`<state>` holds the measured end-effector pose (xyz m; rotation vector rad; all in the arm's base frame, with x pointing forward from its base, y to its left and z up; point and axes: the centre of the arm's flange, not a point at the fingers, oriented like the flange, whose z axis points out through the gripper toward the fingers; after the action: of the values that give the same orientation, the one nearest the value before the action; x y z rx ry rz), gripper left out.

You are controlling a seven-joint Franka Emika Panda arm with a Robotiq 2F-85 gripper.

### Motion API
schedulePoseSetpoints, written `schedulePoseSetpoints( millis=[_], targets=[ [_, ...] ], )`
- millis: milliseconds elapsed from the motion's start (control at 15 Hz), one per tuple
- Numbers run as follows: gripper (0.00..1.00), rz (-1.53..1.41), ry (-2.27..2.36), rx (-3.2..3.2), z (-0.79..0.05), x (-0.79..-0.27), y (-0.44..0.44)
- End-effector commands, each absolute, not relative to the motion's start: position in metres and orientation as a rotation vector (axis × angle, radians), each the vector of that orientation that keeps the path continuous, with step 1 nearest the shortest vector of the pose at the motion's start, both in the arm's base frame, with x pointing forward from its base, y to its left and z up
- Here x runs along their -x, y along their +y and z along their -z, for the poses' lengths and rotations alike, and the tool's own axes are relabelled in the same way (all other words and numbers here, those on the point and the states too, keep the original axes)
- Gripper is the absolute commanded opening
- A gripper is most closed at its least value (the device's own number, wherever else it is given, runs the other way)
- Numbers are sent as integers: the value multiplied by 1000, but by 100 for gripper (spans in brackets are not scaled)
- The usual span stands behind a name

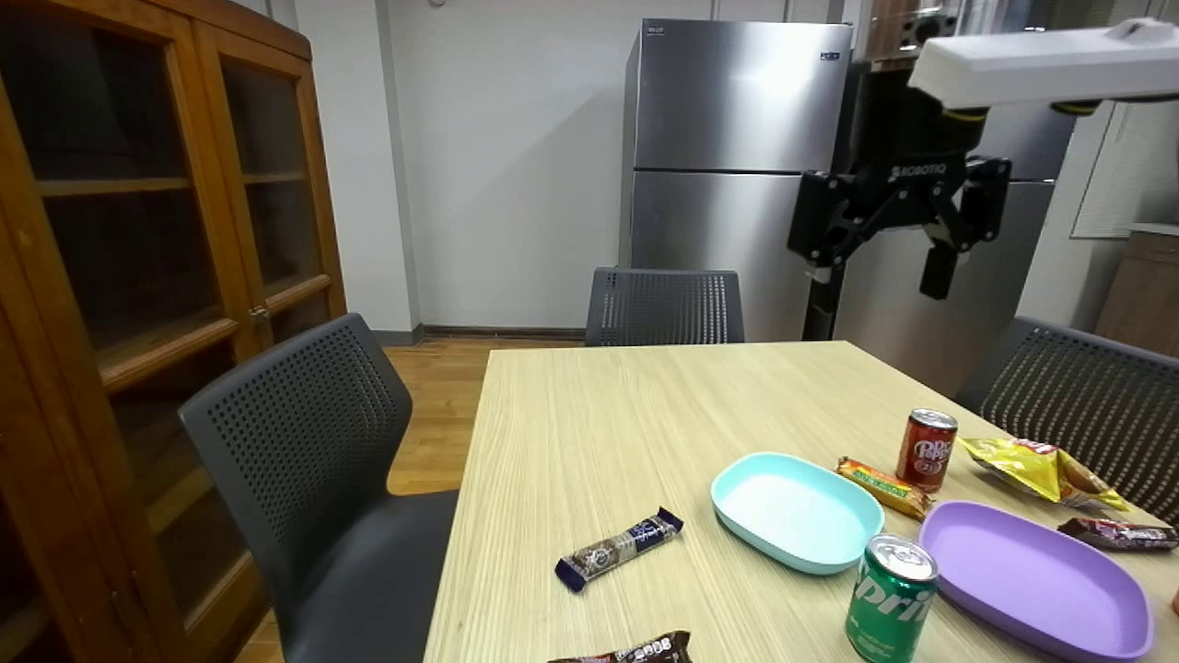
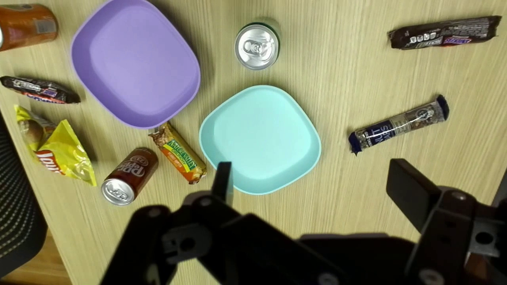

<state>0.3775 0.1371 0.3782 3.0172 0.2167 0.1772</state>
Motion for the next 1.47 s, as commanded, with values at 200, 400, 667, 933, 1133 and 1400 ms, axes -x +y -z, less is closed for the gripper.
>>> schedulePoseSetpoints(
  millis=[200, 400, 667, 933, 1133, 1400],
  targets=[
    [100, -125, 45, -3076, -346, -417, 186],
    [100, -106, -13, -3098, -336, -431, 198],
    [100, -79, -119, -3105, -319, -454, 214],
    [100, -31, -237, -3121, -301, -476, 234],
    [100, -14, -311, -3134, -289, -489, 251],
    [100, 24, -452, -3135, -266, -506, 273]
  ],
)
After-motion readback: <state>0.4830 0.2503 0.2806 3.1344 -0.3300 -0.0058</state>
